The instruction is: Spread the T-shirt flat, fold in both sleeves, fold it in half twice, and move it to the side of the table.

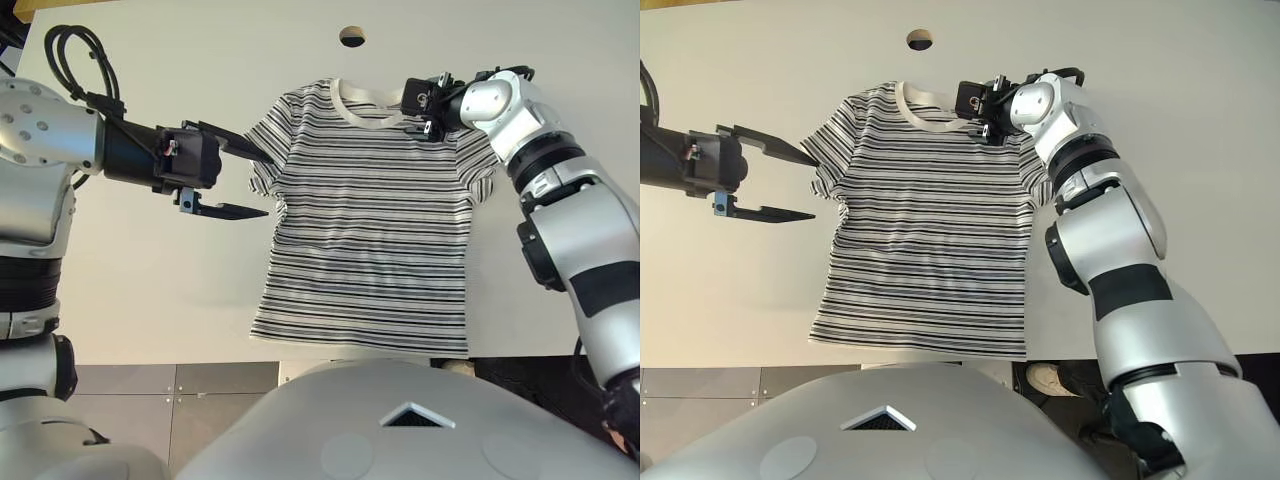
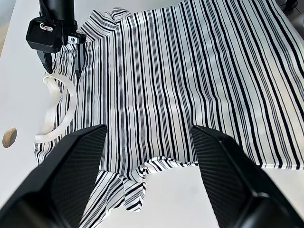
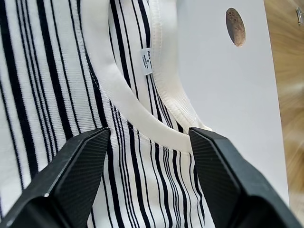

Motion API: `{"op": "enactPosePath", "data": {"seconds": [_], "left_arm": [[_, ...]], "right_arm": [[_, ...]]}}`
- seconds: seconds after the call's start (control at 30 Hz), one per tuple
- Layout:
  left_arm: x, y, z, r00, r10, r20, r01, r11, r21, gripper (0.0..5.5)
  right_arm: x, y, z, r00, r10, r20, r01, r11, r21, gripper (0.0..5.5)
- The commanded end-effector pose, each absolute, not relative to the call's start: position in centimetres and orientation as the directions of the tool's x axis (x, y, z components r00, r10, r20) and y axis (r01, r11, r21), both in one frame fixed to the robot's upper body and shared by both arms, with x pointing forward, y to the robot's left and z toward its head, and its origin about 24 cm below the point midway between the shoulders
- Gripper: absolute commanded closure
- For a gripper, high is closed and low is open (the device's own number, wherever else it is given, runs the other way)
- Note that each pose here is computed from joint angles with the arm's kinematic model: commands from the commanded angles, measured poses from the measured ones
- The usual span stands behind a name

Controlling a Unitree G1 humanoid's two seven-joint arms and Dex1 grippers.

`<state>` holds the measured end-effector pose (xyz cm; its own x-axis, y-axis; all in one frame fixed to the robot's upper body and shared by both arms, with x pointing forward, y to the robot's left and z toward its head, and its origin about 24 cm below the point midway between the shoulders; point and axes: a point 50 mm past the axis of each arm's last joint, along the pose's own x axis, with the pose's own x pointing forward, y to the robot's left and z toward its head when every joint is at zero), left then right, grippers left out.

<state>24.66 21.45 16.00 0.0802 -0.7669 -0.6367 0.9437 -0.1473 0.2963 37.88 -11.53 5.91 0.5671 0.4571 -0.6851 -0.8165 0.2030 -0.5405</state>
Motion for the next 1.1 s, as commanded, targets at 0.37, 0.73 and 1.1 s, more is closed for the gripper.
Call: {"op": "enactPosePath", "data": {"seconds": [0.37,0.73,1.1], "left_arm": [[29.7,26.1,12.4,0.306,-0.503,-0.808,0.846,-0.245,0.473,2.18],[33.6,23.8,8.7,0.537,-0.392,-0.747,0.471,-0.596,0.651,2.18],[31.6,24.6,3.6,0.429,-0.322,-0.844,0.437,-0.744,0.506,2.18]], "right_arm": [[40.9,-8.7,19.1,0.573,0.767,-0.29,-0.798,0.441,-0.41,2.4],[39.4,-7.9,20.0,0.428,0.881,-0.201,-0.853,0.321,-0.411,2.4],[38.0,-7.1,21.1,0.402,0.903,-0.15,-0.843,0.301,-0.446,2.4]]}}
